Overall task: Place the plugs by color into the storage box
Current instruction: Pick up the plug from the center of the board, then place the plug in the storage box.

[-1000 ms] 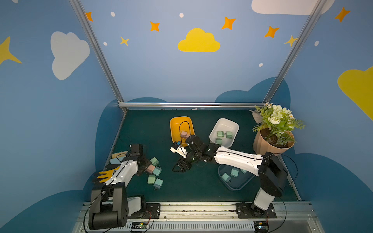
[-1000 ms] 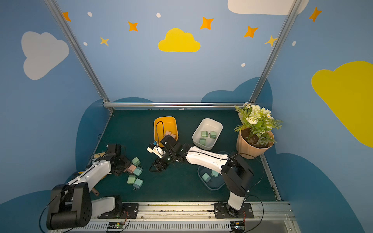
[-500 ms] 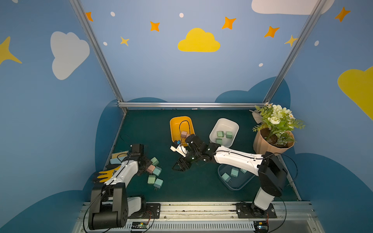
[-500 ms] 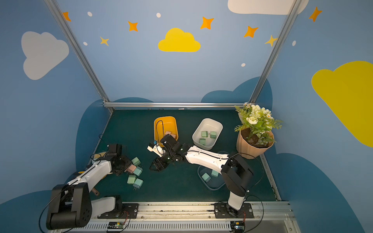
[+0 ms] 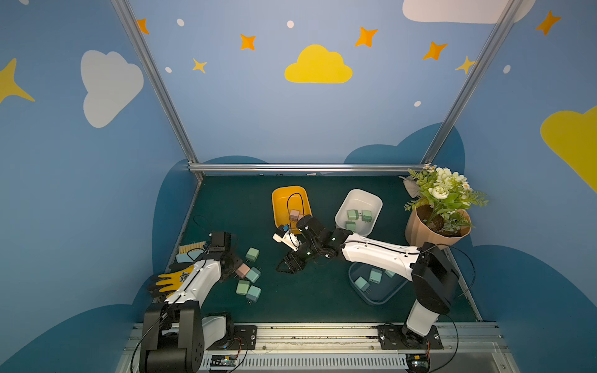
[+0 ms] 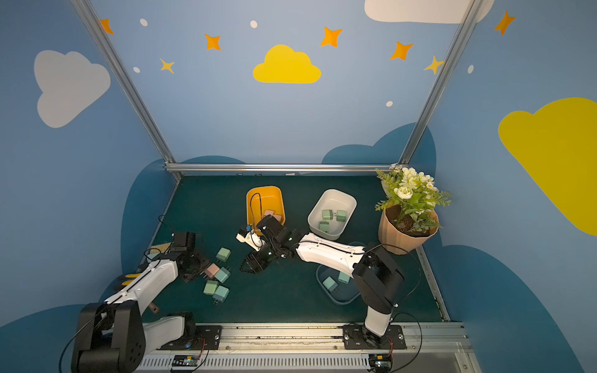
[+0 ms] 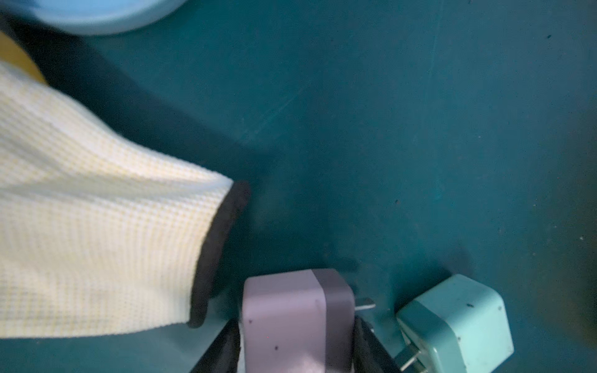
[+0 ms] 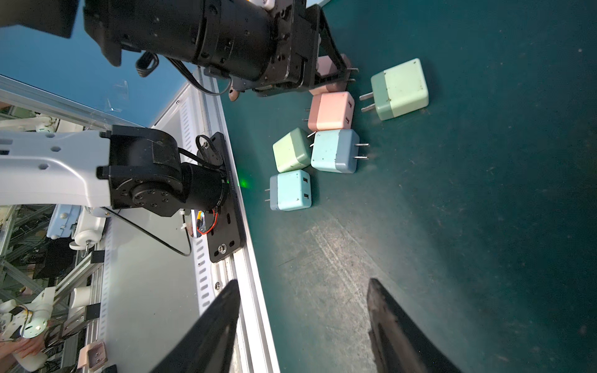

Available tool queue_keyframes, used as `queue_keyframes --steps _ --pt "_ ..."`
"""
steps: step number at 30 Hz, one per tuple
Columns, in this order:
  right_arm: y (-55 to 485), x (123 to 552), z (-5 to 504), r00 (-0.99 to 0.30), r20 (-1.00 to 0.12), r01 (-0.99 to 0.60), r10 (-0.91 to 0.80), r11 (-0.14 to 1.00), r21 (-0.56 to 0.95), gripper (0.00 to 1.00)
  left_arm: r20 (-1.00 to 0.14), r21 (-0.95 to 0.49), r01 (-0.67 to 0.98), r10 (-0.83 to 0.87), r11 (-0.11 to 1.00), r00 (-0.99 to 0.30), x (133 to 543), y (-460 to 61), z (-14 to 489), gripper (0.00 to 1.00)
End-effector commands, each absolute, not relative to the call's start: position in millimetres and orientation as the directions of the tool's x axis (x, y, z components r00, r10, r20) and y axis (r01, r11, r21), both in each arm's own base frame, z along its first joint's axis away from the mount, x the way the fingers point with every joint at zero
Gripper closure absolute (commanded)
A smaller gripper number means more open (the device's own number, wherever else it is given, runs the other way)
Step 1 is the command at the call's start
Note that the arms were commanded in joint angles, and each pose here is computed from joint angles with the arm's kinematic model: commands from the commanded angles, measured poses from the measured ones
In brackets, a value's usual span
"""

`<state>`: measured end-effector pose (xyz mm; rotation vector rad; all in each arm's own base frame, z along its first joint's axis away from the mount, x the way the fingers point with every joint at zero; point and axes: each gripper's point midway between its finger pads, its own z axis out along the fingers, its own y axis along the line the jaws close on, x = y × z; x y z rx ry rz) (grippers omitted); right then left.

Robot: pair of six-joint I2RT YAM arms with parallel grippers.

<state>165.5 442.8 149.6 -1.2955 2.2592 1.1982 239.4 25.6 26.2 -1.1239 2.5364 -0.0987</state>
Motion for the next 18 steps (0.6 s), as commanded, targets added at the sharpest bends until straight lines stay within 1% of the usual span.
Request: queue_keyframes --steps 1,3,5,8,10,13,15,18 --pt "444 170 148 -0.566 -0.578 -0.811 -0.587 0.271 0.519 0.37 -0.299 -0.179 -0.697 -0.713 0.694 -0.634 233 27 25 0.50" --pt "442 171 148 -0.570 -0.577 -0.811 -0.585 0.286 0.510 0.38 -0.306 -0.192 -0.690 -0.710 0.698 -0.634 236 26 29 0.55" --pt "439 178 150 -0.587 -0.574 -0.804 -0.571 0.328 0.496 0.39 -0.316 -0.211 -0.673 -0.701 0.708 -0.639 241 24 37 0.60" --pt "432 191 148 -0.648 -0.543 -0.760 -0.534 0.412 0.502 0.41 -0.343 -0.259 -0.650 -0.697 0.715 -0.630 252 20 56 0.60" --pt "425 203 143 -0.725 -0.489 -0.688 -0.484 0.483 0.542 0.42 -0.364 -0.288 -0.621 -0.684 0.729 -0.632 260 13 70 0.60" --pt "408 225 135 -0.822 -0.410 -0.569 -0.394 0.577 0.587 0.43 -0.412 -0.294 -0.570 -0.640 0.767 -0.649 274 4 97 0.60" --pt "399 236 137 -0.845 -0.402 -0.534 -0.353 0.600 0.596 0.43 -0.446 -0.297 -0.531 -0.607 0.793 -0.658 285 -4 114 0.60" --pt "386 250 142 -0.856 -0.421 -0.509 -0.299 0.627 0.590 0.43 -0.485 -0.307 -0.453 -0.547 0.837 -0.682 307 -28 136 0.60"
